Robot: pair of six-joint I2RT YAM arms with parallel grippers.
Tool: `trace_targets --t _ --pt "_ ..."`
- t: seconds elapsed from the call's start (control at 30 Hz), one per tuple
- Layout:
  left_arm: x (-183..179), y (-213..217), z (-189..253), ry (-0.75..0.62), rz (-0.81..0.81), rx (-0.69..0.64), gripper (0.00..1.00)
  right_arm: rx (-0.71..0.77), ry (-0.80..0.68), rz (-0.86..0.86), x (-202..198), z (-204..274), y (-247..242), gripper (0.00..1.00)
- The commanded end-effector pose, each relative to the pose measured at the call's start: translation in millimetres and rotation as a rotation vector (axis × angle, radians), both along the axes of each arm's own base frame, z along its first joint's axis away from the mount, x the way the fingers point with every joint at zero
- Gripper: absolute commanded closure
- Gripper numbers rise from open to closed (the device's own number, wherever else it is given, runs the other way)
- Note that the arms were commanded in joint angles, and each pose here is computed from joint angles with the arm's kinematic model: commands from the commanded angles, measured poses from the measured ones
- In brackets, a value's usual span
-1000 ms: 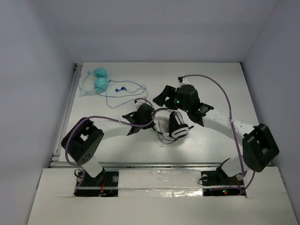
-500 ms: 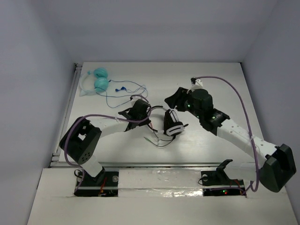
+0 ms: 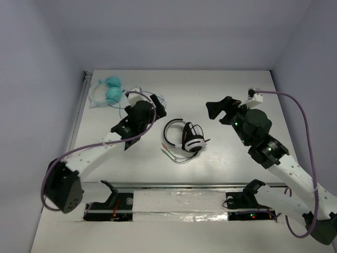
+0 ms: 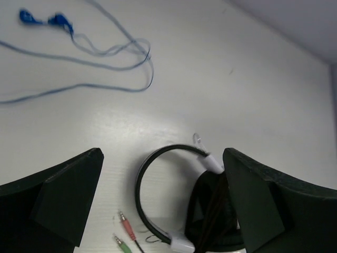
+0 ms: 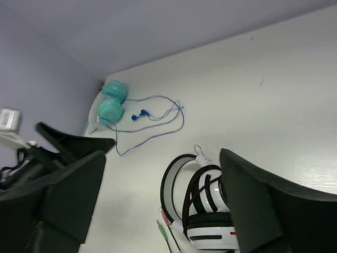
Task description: Wrap the headphones
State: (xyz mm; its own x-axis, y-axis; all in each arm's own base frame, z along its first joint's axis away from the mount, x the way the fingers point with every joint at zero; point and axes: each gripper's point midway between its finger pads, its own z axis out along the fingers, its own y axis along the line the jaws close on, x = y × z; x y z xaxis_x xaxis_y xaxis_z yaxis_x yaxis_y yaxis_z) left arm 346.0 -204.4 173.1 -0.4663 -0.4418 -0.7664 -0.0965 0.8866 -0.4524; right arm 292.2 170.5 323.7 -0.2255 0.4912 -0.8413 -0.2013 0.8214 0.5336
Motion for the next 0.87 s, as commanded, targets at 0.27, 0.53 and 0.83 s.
trace_targets --t 0.27,0.53,0.83 --pt "-57 40 155 -0.378 -0.077 -0.139 0.01 -0.087 0.036 -0.114 -32 13 -50 0.00" --pt "-106 39 199 -0.487 -0.285 -0.149 0.01 0.048 0.029 0.011 -64 25 -41 0.00" --pt "-119 50 195 -0.490 -0.319 -0.066 0.01 0.056 -0.008 -0.048 -73 34 -61 0.00"
